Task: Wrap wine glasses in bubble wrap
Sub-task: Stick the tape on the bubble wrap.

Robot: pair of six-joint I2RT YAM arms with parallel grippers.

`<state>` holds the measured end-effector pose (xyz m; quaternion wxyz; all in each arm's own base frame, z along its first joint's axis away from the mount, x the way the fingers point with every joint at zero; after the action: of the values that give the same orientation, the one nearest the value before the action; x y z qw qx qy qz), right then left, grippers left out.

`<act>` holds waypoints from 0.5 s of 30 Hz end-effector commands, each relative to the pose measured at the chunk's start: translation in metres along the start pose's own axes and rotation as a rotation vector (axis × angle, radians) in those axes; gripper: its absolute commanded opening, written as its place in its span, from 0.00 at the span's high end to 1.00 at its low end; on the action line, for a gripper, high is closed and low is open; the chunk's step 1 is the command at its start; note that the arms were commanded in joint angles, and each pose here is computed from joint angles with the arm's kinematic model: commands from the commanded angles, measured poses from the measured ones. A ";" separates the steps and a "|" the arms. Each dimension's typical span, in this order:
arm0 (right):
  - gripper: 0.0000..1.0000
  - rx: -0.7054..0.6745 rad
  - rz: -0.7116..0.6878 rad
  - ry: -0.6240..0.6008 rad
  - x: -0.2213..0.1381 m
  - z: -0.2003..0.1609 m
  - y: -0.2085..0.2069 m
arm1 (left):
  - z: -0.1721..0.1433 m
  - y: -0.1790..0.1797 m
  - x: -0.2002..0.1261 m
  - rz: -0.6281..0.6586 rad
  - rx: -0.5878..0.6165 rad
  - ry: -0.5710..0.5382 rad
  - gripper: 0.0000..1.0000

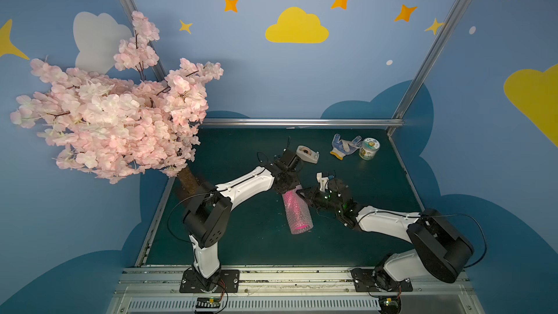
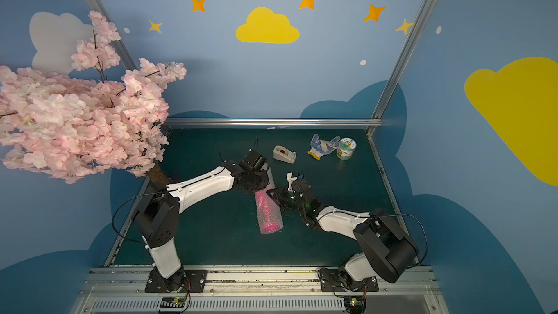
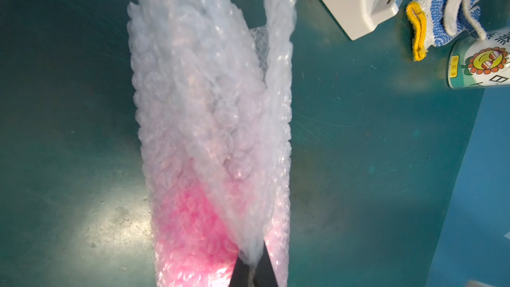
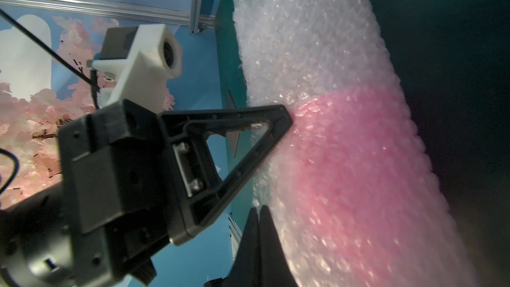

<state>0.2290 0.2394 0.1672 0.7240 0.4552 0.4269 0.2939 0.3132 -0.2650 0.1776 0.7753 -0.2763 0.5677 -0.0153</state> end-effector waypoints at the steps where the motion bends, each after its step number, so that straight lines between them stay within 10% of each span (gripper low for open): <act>1: 1.00 -0.028 0.027 -0.058 -0.003 0.008 0.018 | -0.010 0.015 0.003 0.071 -0.006 0.036 0.98; 15: 1.00 -0.054 0.013 -0.017 0.004 -0.002 0.021 | -0.009 0.014 0.004 0.075 -0.012 0.030 0.98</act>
<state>0.2320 0.2466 0.1925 0.7404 0.4506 0.3961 0.3032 0.3129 -0.2631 0.1767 0.7763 -0.2748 0.5673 -0.0066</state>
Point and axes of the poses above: each gripper's point midway between its finger pads, its own x axis out along the fingers, its own y axis along the line the jaws close on, z = x × y, the point moved 9 cm from there along -x, back along the fingers, and after that the axes turned 5 degrees about -x, right-handed, at the moved point
